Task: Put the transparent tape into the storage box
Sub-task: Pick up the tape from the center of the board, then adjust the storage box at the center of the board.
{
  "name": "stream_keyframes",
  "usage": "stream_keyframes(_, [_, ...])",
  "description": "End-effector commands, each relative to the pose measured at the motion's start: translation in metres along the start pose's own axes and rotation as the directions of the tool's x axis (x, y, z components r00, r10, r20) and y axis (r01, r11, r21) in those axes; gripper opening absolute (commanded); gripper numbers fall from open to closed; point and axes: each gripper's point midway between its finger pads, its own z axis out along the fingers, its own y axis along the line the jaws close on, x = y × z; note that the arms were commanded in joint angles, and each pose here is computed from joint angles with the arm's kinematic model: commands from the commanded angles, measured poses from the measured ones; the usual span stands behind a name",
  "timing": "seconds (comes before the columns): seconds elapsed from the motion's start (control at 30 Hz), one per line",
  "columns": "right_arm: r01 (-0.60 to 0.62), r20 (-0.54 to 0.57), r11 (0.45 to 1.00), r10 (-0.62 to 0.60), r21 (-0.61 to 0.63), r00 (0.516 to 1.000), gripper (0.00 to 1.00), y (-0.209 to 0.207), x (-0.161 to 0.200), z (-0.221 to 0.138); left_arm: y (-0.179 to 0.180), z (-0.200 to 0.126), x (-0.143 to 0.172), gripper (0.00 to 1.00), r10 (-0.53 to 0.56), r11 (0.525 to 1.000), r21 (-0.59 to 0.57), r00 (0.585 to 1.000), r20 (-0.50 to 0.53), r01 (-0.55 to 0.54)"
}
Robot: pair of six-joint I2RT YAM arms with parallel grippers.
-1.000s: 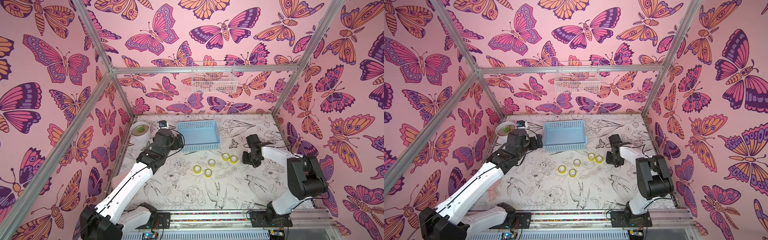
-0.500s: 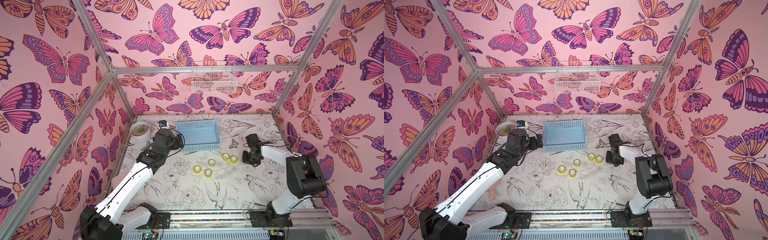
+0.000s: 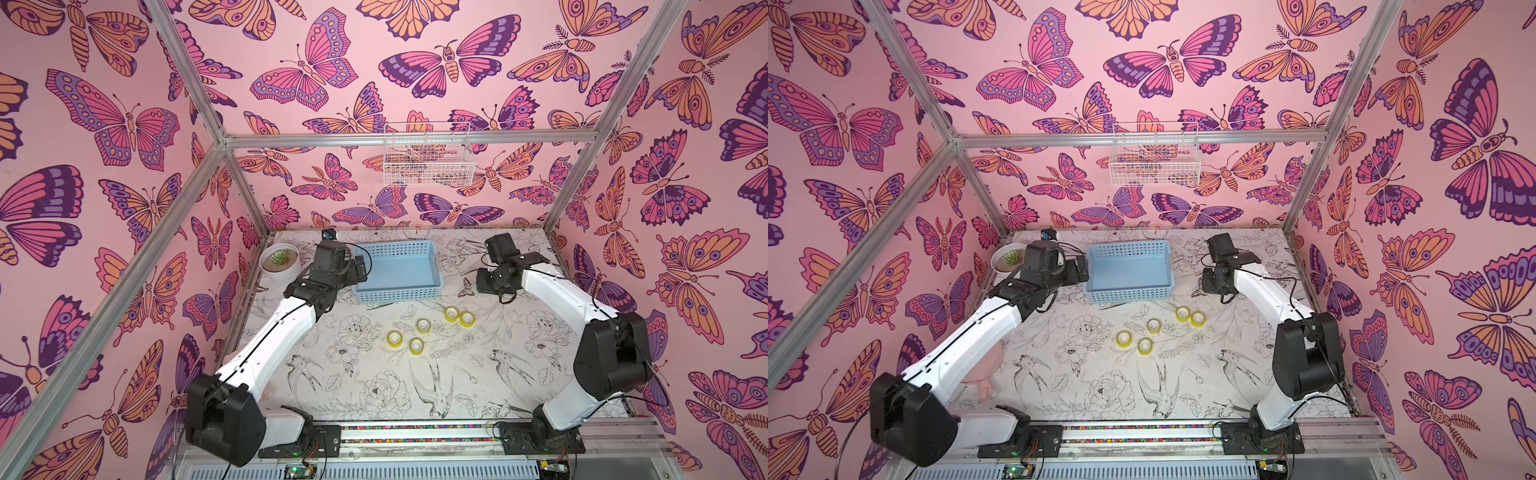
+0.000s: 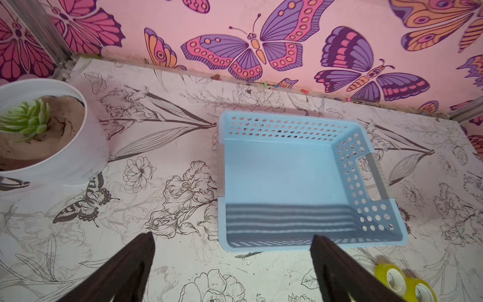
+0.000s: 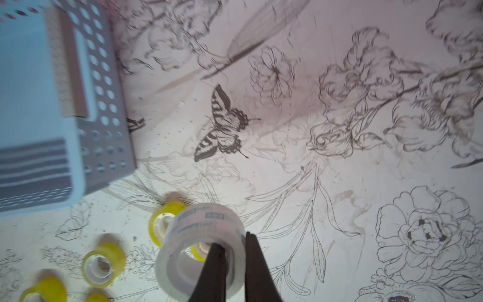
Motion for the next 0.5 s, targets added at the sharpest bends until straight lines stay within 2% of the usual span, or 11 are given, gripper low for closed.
stream_keyframes(0.0, [0.075, -0.008, 0.997, -0.075, -0.013, 0.997, 0.00, 0.020, -0.007, -0.010, 0.010, 0.017, 0.016, 1.00, -0.067, 0.998, -0.014, 0.992, -0.108, 0.066])
stream_keyframes(0.13, [0.131, 0.042, 0.988, -0.128, -0.077, 0.991, 0.00, 0.058, -0.031, -0.011, 0.025, 0.043, 0.028, 1.00, -0.131, 0.991, -0.058, 0.974, -0.185, 0.122])
stream_keyframes(0.37, [0.226, 0.104, 0.962, -0.211, -0.155, 0.972, 0.00, 0.118, -0.065, 0.003, 0.032, 0.079, 0.050, 1.00, -0.121, 0.990, -0.098, 0.953, -0.276, 0.098])
stream_keyframes(0.47, [0.248, 0.117, 0.953, -0.230, -0.173, 0.966, 0.00, 0.136, -0.075, 0.011, 0.035, 0.091, 0.060, 0.95, -0.154, 0.987, -0.097, 0.935, -0.318, 0.129])
